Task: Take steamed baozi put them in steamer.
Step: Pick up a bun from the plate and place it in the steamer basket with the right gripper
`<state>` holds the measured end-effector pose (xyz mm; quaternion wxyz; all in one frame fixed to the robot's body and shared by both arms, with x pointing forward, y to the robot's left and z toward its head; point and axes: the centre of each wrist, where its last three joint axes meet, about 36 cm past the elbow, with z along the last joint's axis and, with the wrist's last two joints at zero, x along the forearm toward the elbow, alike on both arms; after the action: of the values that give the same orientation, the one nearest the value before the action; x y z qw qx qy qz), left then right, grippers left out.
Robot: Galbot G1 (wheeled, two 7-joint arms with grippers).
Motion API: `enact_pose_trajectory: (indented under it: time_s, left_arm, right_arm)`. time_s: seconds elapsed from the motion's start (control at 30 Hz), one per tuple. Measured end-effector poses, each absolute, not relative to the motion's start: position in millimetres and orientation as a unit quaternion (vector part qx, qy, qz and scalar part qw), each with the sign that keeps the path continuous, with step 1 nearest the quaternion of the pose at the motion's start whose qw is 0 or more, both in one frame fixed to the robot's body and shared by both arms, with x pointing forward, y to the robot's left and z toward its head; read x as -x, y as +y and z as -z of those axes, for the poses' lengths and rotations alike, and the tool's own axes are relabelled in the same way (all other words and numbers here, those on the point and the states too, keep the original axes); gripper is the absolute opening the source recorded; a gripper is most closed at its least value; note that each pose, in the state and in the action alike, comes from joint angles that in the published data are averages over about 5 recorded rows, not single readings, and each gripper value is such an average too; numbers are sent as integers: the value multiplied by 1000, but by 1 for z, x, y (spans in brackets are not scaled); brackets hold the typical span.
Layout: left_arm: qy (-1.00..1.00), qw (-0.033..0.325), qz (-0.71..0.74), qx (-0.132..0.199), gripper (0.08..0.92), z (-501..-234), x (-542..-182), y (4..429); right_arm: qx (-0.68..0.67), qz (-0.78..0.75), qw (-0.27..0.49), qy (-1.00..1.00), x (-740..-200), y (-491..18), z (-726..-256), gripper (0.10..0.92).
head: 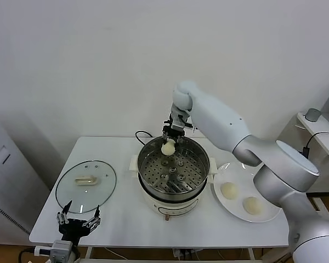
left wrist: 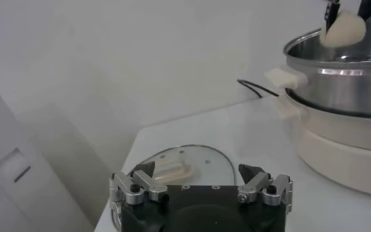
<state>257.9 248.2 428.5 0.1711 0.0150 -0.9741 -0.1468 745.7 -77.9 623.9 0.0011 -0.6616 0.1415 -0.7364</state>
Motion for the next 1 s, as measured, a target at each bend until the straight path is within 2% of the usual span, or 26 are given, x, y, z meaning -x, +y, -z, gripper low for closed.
enact_pose_trajectory:
  time_s: [0.33,0.63,0.8,1.0]
  left_arm:
    - [-974,175,144,-11,823,-426,-261,247]
    - [-974,176,142,-5,823,-426,-263,246]
    - [-974,177,142,-4,823,-426,-264,246]
    - [-974,176,140,-5,823,-428,-263,247]
  right_arm:
    - [655,742,-5,145,-744,-85,-603,440]
    - [651,744,7,152,-743,-91,-601,676]
    - [654,740,22,153,-739,-96,-617,811]
    - [656,737,47,155,-729,-120,-661,822]
